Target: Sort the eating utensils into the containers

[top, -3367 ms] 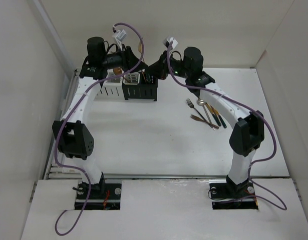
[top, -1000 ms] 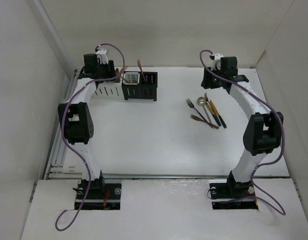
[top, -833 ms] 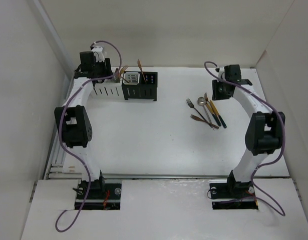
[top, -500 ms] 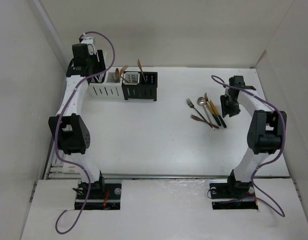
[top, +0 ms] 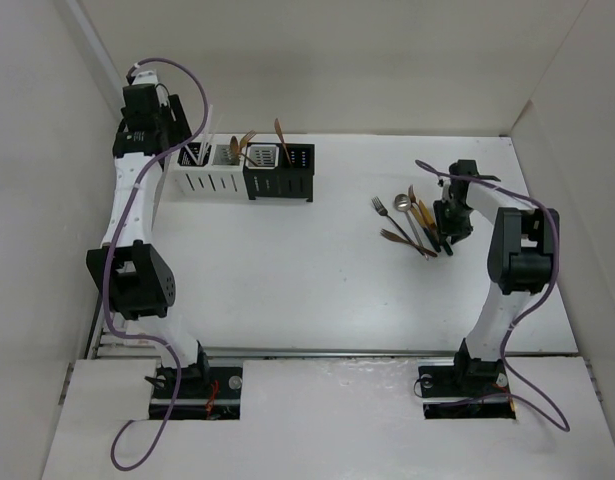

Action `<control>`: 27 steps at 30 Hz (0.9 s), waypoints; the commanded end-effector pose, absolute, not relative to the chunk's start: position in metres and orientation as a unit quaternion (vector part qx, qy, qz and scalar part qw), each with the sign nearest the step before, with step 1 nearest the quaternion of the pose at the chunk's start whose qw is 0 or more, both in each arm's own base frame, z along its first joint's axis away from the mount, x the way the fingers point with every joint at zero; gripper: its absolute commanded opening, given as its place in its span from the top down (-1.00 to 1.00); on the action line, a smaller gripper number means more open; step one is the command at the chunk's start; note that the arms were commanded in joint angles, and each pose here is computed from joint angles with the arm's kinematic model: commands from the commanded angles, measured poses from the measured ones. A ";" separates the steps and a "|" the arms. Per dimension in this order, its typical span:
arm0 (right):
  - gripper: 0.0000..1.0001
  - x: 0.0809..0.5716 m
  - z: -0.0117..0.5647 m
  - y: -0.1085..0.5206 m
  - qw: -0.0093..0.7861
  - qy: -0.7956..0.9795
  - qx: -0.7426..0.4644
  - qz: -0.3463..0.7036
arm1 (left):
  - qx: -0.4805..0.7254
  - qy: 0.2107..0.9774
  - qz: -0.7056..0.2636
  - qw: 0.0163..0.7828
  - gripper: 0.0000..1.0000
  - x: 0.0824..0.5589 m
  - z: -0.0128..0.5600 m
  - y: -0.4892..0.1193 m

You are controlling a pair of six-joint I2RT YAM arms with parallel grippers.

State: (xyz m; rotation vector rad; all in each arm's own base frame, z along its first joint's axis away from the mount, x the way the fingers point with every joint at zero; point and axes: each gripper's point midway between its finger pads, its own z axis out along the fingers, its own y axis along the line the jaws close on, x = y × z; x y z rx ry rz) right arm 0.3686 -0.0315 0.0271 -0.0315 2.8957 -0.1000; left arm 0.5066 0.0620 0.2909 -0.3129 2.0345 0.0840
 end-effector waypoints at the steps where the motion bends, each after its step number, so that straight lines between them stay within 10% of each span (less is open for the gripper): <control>1: 0.16 0.386 0.026 -0.028 0.135 0.990 -0.016 -0.026 | -0.141 0.823 0.040 0.549 -0.32 0.499 0.330 0.064; 9: 0.23 0.393 0.013 -0.034 0.120 0.992 -0.029 -0.040 | -0.144 0.819 0.063 0.552 -0.32 0.495 0.335 0.072; 15: 1.00 0.401 0.013 -0.044 0.121 0.990 -0.031 -0.066 | -0.141 0.819 0.065 0.552 -0.49 0.495 0.335 0.072; 21: 1.00 0.415 0.060 -0.060 0.173 0.978 -0.013 -0.115 | -0.148 0.824 0.050 0.545 -0.95 0.493 0.331 0.068; 27: 1.00 0.457 0.164 -0.046 0.331 0.934 0.000 -0.131 | -0.138 0.834 0.020 0.534 -0.81 0.495 0.322 0.056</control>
